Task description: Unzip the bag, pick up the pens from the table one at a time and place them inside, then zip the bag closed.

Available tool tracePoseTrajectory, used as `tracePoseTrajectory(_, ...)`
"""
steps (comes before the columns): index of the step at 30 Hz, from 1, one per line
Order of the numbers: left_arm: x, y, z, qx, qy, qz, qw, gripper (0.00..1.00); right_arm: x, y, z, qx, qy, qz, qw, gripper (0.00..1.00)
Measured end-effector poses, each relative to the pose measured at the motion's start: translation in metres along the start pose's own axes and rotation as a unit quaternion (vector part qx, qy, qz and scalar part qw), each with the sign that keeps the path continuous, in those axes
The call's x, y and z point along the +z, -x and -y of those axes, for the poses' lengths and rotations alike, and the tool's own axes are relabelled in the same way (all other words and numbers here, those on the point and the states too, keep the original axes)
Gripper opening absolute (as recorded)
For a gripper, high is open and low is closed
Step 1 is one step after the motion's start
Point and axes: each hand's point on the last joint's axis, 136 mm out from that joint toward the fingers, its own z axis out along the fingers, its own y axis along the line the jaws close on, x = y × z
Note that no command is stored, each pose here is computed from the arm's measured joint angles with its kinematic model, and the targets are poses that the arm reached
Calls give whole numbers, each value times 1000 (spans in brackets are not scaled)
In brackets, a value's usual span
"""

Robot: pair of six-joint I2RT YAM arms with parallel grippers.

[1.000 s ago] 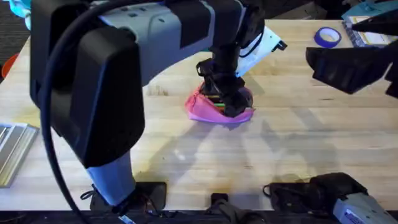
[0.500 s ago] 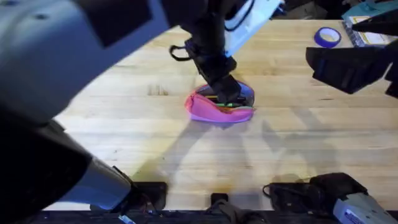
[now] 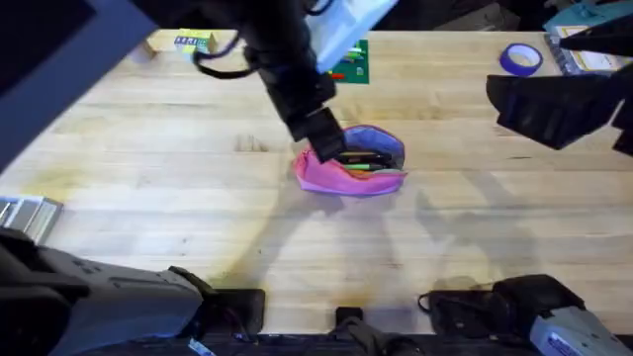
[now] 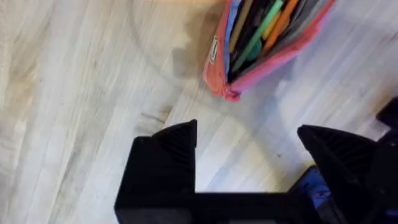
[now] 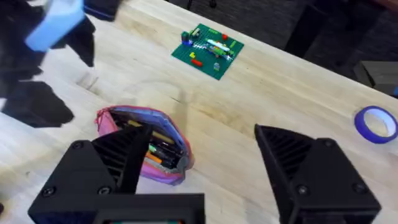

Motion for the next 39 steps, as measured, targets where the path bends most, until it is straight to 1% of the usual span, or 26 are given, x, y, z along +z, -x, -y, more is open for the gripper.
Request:
tracePoseTrajectory(1, -1, -4, -1, 0, -3, -3, 1000, 995, 0, 0, 0, 0, 0, 0, 1000, 998)
tracePoseTrajectory(2, -3, -18, -6, -4, -17, -16, 1000, 996, 0, 0, 0, 0, 0, 0, 1000, 998)
tracePoseTrajectory(5, -5, -28, -9, -7, -35, -17, 999, 996, 0, 0, 0, 0, 0, 0, 1000, 998)
tracePoseTrajectory(8, -7, -38, -15, -19, -48, -17, 999, 996, 0, 0, 0, 0, 0, 0, 1000, 998)
tracePoseTrajectory(14, -8, -51, -26, -42, -54, -4, 998, 996, 0, 0, 0, 0, 0, 0, 1000, 998)
tracePoseTrajectory(18, -1, -70, -18, -51, -52, 6, 997, 996, 0, 0, 0, 0, 0, 0, 1000, 998)
tracePoseTrajectory(23, 2, -97, -7, -62, -18, 39, 997, 995, 0, 0, 0, 0, 0, 0, 1000, 998)
tracePoseTrajectory(24, -2, -110, 4, -58, -1, 71, 996, 995, 0, 0, 0, 0, 0, 0, 1000, 998)
tracePoseTrajectory(26, -6, -117, 15, -47, 3, 95, 994, 995, 0, 0, 0, 0, 0, 0, 1000, 998)
tracePoseTrajectory(30, -8, -124, 35, -11, 1, 140, 990, 995, 0, 0, 0, 0, 0, 0, 1000, 998)
tracePoseTrajectory(33, -2, -129, 43, 13, -5, 158, 987, 995, 0, 0, 0, 0, 0, 0, 1000, 998)
tracePoseTrajectory(35, 1, -130, 41, 23, -2, 166, 986, 995, 0, 0, 0, 0, 0, 0, 1000, 998)
tracePoseTrajectory(37, 3, -126, 31, 34, 14, 178, 983, 995, 0, 0, 0, 0, 0, 0, 1000, 998)
tracePoseTrajectory(39, 1, -119, 18, 48, 39, 192, 979, 995, 0, 0, 0, 0, 0, 0, 1000, 998)
